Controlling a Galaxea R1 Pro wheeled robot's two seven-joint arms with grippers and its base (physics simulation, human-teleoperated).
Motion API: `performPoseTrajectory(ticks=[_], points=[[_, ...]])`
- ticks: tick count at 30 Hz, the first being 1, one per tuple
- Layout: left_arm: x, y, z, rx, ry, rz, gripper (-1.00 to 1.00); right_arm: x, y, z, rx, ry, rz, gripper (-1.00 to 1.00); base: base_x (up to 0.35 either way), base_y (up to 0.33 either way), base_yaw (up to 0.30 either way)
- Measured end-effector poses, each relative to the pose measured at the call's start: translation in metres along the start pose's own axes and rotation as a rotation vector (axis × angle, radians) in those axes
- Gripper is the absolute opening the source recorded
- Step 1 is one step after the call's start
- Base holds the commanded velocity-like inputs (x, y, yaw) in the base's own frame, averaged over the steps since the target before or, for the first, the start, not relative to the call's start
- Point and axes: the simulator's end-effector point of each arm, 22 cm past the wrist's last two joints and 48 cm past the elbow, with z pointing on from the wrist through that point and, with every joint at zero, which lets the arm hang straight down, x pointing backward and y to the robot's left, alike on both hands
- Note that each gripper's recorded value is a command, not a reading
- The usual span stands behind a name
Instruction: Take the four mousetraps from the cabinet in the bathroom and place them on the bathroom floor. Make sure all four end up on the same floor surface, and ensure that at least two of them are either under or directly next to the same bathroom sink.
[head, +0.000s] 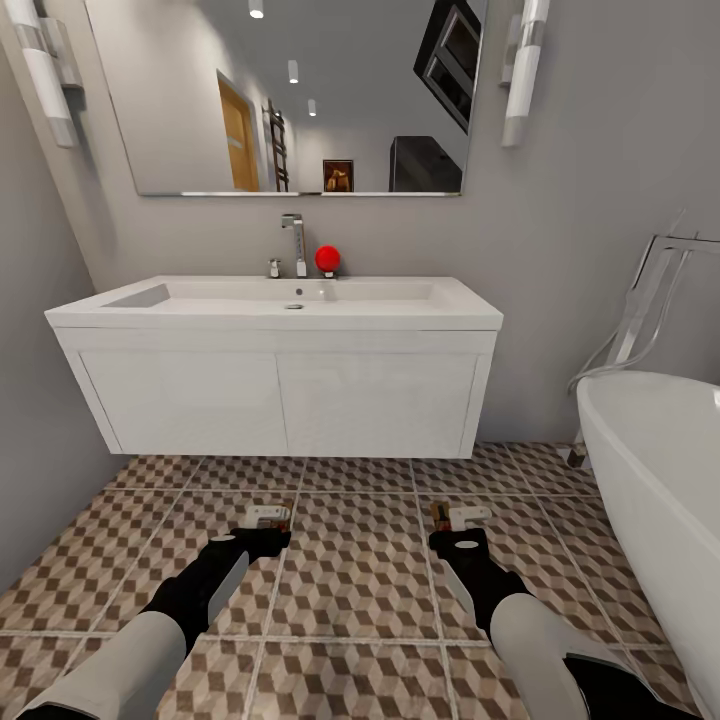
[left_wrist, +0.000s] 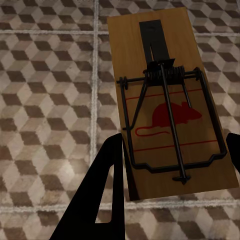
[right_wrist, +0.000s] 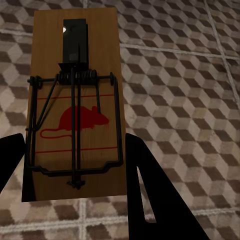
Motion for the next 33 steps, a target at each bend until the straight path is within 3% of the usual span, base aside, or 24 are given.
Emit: performPoseTrajectory(ticks=[33], points=[[0.0019, 0.0000, 0.0011, 0.000, 0.004, 0.000, -1.00, 0.0016, -0.0002, 0.0009, 0.002, 0.004, 0.002, -1.00, 0.000, 0.000, 0.020]])
